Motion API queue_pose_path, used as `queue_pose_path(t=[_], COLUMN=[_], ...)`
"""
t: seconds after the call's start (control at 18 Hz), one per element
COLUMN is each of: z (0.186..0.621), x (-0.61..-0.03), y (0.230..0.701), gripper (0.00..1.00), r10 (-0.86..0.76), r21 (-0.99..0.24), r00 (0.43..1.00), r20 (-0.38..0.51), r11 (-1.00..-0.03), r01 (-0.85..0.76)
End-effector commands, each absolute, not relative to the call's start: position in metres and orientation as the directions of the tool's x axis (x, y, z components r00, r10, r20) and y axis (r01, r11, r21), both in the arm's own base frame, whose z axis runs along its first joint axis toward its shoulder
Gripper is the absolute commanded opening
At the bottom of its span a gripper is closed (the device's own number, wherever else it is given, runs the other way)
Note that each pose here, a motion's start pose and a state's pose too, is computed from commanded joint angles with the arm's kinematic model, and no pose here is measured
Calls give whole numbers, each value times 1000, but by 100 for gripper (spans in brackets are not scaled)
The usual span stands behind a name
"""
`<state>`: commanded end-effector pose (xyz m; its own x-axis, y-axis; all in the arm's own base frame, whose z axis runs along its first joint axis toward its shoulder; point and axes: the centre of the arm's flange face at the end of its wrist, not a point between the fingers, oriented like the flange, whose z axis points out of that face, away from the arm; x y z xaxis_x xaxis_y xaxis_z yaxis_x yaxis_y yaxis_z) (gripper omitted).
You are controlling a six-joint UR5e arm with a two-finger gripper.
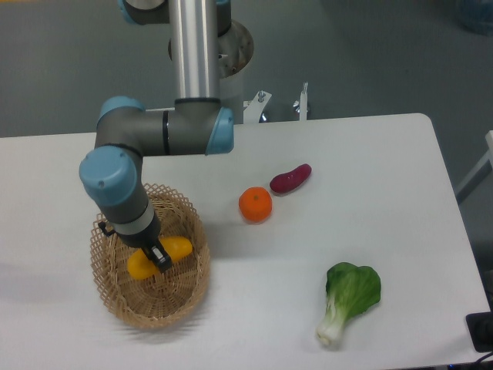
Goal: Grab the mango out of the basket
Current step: 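Lift the held mango out of the basket and carry it beside the bok choy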
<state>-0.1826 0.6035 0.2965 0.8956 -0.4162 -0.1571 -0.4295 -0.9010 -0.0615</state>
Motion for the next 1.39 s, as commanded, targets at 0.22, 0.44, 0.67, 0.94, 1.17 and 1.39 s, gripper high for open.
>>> queue_pose_path(t=[0.22, 0.44, 0.67, 0.94, 1.17, 1.39], z=[340, 364, 382, 392, 390, 396], x=[-231, -290, -349, -424, -456, -464], y=[590, 569, 543, 483, 447, 433], gripper=[46, 46, 46, 46, 46, 46], r10=[-339, -263, -221, -224, -246, -238], r21=[-114, -106, -134, -146, -138, -137], r00=[927, 954, 961, 957, 956, 956], r20=[-162, -143, -166, -185, -159, -170], r11=[-926, -954, -960, -957, -953, -955], r01=[-359, -279, -244, -252, -268, -262])
